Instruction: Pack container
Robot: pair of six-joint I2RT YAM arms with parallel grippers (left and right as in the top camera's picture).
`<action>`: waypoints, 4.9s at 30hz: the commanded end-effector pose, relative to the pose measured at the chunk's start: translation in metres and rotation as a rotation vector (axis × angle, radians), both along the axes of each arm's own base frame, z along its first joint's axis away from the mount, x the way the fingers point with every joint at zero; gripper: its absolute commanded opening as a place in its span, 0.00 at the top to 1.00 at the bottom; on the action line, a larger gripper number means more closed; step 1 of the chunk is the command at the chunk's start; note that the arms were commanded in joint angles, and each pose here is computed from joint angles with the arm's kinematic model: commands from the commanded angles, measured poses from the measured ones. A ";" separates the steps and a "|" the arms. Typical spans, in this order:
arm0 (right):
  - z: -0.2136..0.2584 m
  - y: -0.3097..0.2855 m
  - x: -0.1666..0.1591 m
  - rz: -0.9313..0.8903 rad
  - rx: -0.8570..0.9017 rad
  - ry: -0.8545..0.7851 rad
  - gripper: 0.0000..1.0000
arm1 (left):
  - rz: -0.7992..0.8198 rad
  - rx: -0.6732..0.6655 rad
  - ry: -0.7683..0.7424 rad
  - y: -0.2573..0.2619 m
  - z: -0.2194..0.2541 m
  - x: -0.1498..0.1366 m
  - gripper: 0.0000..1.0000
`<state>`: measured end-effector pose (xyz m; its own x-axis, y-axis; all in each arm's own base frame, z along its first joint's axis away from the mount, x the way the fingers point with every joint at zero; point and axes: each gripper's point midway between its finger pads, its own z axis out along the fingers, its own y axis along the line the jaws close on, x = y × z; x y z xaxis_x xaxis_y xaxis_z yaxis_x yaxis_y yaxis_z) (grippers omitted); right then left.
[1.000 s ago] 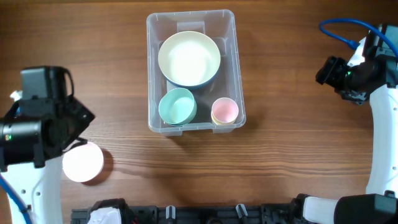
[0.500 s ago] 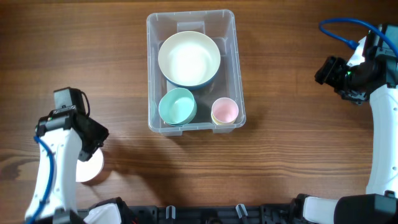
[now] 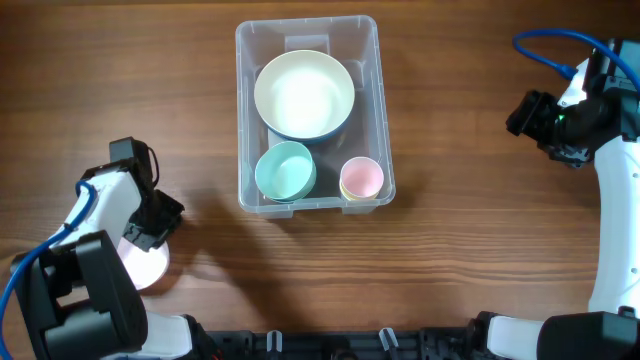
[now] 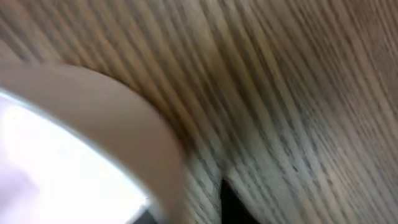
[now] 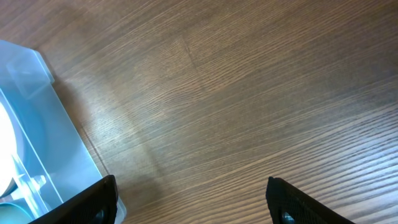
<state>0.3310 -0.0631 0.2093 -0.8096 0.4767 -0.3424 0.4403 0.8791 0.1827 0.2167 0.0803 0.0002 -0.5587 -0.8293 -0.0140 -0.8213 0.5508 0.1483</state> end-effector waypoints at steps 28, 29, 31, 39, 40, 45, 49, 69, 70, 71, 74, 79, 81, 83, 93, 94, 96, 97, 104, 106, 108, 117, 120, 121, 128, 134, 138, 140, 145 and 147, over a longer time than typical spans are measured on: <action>-0.004 0.002 0.001 0.022 0.006 0.010 0.23 | -0.688 -0.109 -0.544 -0.234 0.236 0.091 0.96; -0.004 0.002 0.001 0.022 0.006 0.010 0.23 | -0.703 -0.112 -0.522 -0.241 0.227 0.094 0.96; -0.004 0.002 0.001 0.022 0.006 0.010 0.23 | -0.734 -0.133 -0.488 -0.252 0.213 0.098 0.96; -0.004 0.002 0.001 0.022 0.006 0.010 0.23 | -0.775 -0.147 -0.466 -0.269 0.194 0.108 0.96; -0.004 0.002 0.001 0.022 0.006 0.010 0.22 | -0.774 -0.147 -0.468 -0.269 0.194 0.109 0.96; -0.004 0.002 0.001 0.022 0.006 0.011 0.22 | -0.774 -0.147 -0.467 -0.269 0.194 0.108 0.96; -0.004 0.002 0.001 0.023 0.006 0.012 0.22 | -0.775 -0.147 -0.466 -0.269 0.194 0.108 0.67; -0.002 0.005 0.006 0.047 0.001 -0.009 0.29 | -0.748 0.025 -0.469 -0.224 0.197 0.126 0.57; -0.001 0.011 0.011 0.080 -0.008 -0.026 0.29 | -0.743 0.044 -0.482 -0.214 0.199 0.134 0.57; 0.001 0.015 0.015 0.099 -0.019 -0.038 0.29 | -0.730 0.051 -0.494 -0.205 0.200 0.141 0.57; 0.007 0.031 0.031 0.157 -0.111 -0.089 0.27 | -0.642 0.066 -0.536 -0.171 0.205 0.163 0.53; 0.030 0.076 0.072 0.291 -0.155 -0.275 0.11 | -0.483 0.098 -0.610 -0.113 0.214 0.190 0.00; 0.034 0.092 0.084 0.348 -0.150 -0.326 0.00 | -0.442 0.112 -0.619 -0.096 0.215 0.194 0.00; 0.035 0.098 0.094 0.361 -0.146 -0.356 0.00 | -0.411 0.121 -0.612 -0.083 0.215 0.193 0.00; 0.040 0.087 0.084 0.307 -0.181 -0.340 0.00 | -0.506 0.136 -0.545 -0.073 0.212 0.179 0.00; 0.045 0.084 0.081 0.283 -0.184 -0.346 0.00 | -0.536 0.138 -0.534 -0.075 0.213 0.176 0.00; 0.059 0.083 0.073 0.274 -0.185 -0.375 0.00 | -0.589 0.140 -0.523 -0.080 0.215 0.169 0.00; 0.068 0.083 0.066 0.271 -0.186 -0.398 0.00 | -0.623 0.139 -0.530 -0.087 0.219 0.163 0.00; 0.095 0.063 0.006 0.156 -0.227 -0.510 0.00 | -0.720 0.142 -0.676 -0.117 0.233 0.116 0.00; 0.091 0.058 -0.017 0.131 -0.238 -0.539 0.00 | -0.735 0.146 -0.743 -0.120 0.234 0.098 0.00; 0.085 0.057 -0.037 0.126 -0.235 -0.569 0.00 | -0.746 0.154 -0.825 -0.122 0.235 0.079 0.00; 0.036 0.052 -0.097 0.075 -0.200 -0.659 0.00 | -0.704 0.210 -1.152 -0.104 0.250 -0.001 0.00; 0.033 0.052 -0.099 0.056 -0.182 -0.656 0.00 | -0.679 0.245 -1.198 -0.097 0.258 -0.010 0.00; 0.030 0.052 -0.100 0.057 -0.182 -0.639 0.00 | -0.678 0.246 -1.205 -0.097 0.259 -0.011 0.00; 0.021 0.052 -0.099 0.062 -0.184 -0.600 0.00 | -0.696 0.231 -1.107 -0.094 0.238 -0.021 0.00; 0.018 0.052 -0.097 0.064 -0.184 -0.584 0.00 | -0.715 0.214 -1.000 -0.091 0.216 -0.034 0.00; 0.015 0.052 -0.099 0.068 -0.188 -0.570 0.00 | -0.721 0.208 -0.965 -0.090 0.209 -0.039 0.00; 0.019 0.058 -0.098 0.094 -0.166 -0.592 0.00 | -0.721 0.208 -0.964 -0.090 0.209 -0.039 0.00; 0.030 0.086 -0.098 0.364 -0.220 -0.789 0.00 | -0.721 0.208 -0.963 -0.090 0.209 -0.040 0.00; 0.022 0.091 -0.104 0.382 -0.209 -0.838 0.00 | -0.721 0.208 -0.963 -0.090 0.209 -0.040 0.00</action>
